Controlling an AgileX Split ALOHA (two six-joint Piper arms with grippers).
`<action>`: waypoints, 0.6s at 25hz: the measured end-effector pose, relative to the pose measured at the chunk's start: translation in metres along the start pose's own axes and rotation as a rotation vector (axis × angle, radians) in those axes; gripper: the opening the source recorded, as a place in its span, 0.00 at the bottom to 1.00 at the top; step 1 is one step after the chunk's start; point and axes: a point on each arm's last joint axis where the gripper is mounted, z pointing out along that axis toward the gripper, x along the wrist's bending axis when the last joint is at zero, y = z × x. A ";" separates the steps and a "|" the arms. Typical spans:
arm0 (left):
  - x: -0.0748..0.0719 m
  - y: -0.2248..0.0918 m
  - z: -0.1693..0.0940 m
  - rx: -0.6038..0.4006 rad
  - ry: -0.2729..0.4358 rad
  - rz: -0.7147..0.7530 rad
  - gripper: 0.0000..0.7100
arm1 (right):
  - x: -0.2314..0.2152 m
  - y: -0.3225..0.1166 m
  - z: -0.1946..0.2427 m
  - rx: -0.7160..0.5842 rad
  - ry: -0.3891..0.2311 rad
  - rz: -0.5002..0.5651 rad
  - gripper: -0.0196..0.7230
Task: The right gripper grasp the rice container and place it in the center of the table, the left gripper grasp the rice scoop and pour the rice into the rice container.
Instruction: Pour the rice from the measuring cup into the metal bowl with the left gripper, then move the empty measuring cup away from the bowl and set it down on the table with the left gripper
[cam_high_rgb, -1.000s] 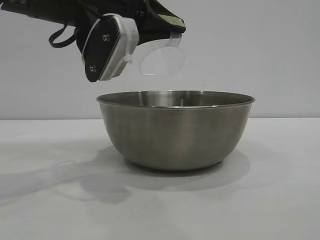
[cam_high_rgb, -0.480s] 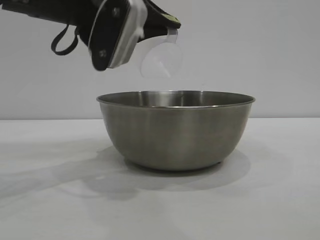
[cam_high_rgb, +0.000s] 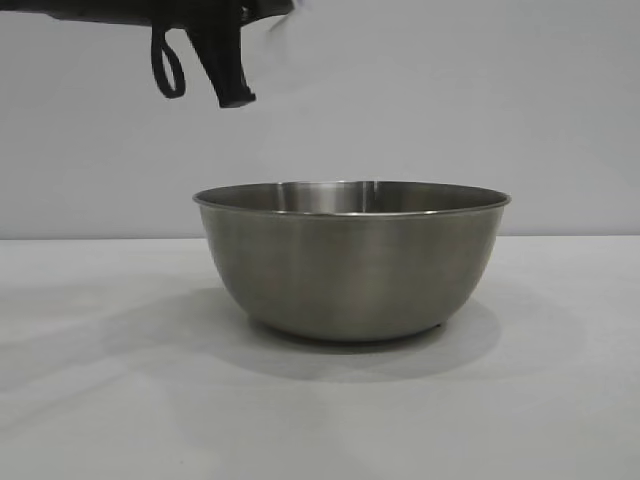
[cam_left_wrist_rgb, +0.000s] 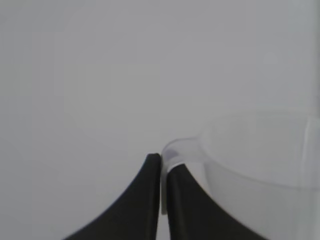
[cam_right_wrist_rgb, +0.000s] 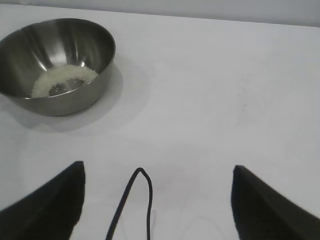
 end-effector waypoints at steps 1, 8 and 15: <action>0.002 -0.004 0.000 0.040 0.023 -0.081 0.00 | 0.000 0.000 0.000 0.000 0.000 0.000 0.72; 0.011 -0.026 -0.006 0.244 0.217 -0.616 0.00 | 0.000 0.000 0.000 0.000 0.000 0.000 0.72; 0.004 -0.043 -0.023 0.391 0.313 -0.780 0.00 | 0.000 0.000 0.000 0.000 0.000 0.000 0.72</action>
